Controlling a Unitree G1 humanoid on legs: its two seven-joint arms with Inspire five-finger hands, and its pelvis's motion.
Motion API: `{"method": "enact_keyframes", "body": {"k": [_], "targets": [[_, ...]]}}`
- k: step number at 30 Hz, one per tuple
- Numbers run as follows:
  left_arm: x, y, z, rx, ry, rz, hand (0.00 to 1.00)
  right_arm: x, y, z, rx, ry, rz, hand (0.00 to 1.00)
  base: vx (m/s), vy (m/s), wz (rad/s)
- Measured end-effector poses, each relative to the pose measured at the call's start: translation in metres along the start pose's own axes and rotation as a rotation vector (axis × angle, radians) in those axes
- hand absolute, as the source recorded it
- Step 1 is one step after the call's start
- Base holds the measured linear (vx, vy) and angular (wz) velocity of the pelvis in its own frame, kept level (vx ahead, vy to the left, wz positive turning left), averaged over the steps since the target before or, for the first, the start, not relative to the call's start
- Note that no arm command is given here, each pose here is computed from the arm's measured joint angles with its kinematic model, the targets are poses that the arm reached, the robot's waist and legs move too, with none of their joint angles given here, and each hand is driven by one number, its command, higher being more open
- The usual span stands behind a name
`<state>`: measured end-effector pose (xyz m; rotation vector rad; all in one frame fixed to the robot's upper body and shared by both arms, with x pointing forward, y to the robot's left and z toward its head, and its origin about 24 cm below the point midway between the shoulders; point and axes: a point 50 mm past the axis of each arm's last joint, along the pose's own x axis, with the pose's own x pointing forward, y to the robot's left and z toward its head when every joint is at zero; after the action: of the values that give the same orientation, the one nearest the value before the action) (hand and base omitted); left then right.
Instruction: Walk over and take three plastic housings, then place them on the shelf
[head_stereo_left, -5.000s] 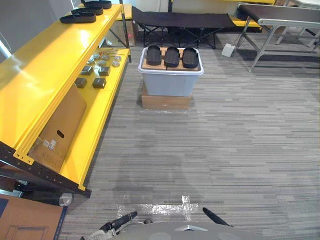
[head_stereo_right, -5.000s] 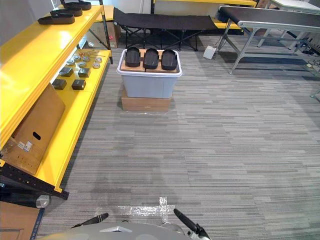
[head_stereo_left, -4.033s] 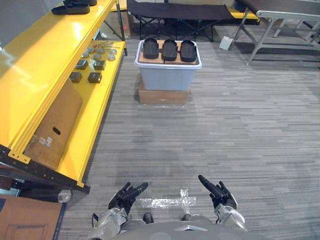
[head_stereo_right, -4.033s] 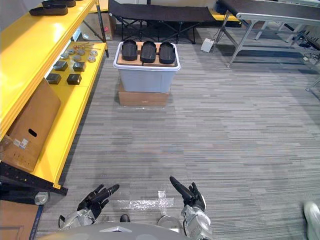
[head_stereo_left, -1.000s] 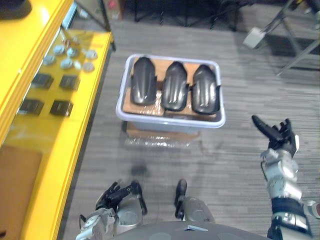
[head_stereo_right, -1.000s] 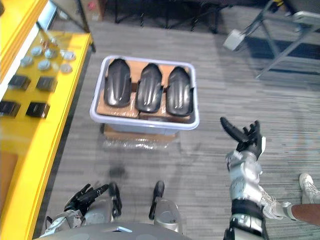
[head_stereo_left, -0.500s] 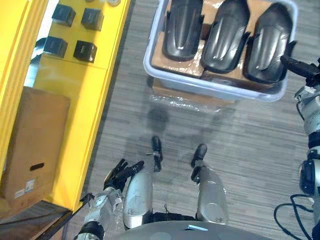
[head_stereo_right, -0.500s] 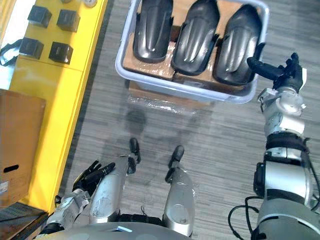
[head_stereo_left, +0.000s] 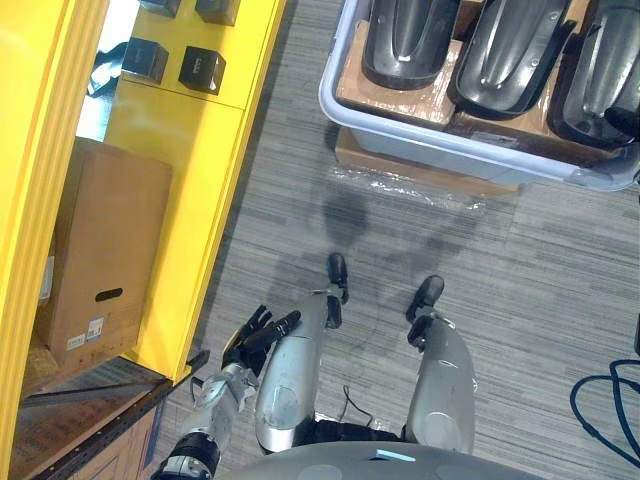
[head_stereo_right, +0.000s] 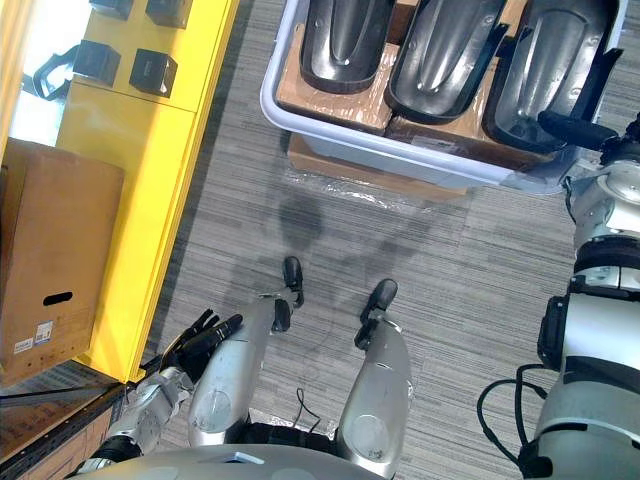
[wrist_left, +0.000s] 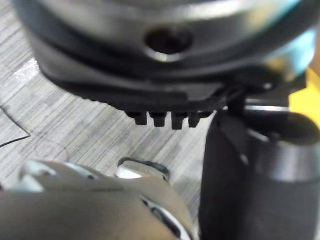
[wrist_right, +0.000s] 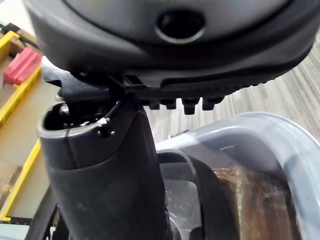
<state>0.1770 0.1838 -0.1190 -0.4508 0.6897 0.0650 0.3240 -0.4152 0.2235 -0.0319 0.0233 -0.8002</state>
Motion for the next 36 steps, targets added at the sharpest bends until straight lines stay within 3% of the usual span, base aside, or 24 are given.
{"method": "enact_keyframes", "body": {"k": [4, 5, 11, 15, 28, 36], "targets": [[0.000, -0.002, -0.001, -0.012, -0.003, -0.013, 1.00, 0.000, -0.003, 0.004, -0.010, 0.006, -0.023, 1.00, 0.01, -0.042, 0.10], [0.000, -0.003, -0.001, -0.013, -0.004, -0.016, 1.00, 0.001, -0.006, 0.005, -0.013, 0.011, -0.027, 0.00, 0.00, -0.044, 0.11], [0.000, -0.003, -0.002, -0.032, -0.005, -0.020, 1.00, 0.001, -0.013, 0.004, -0.068, 0.038, -0.025, 0.00, 0.01, -0.044, 0.08], [0.000, -0.003, -0.002, -0.030, -0.012, -0.022, 1.00, 0.003, -0.035, 0.003, -0.146, 0.068, -0.077, 0.00, 0.03, -0.048, 0.04], [0.000, -0.003, -0.002, -0.029, -0.013, -0.021, 1.00, 0.003, -0.036, -0.012, -0.182, 0.124, -0.114, 0.00, 0.02, -0.029, 0.03], [-0.006, -0.001, -0.004, -0.036, -0.029, -0.022, 1.00, 0.001, -0.051, -0.013, -0.149, 0.063, -0.294, 0.00, 0.02, 0.005, 0.00]]}}
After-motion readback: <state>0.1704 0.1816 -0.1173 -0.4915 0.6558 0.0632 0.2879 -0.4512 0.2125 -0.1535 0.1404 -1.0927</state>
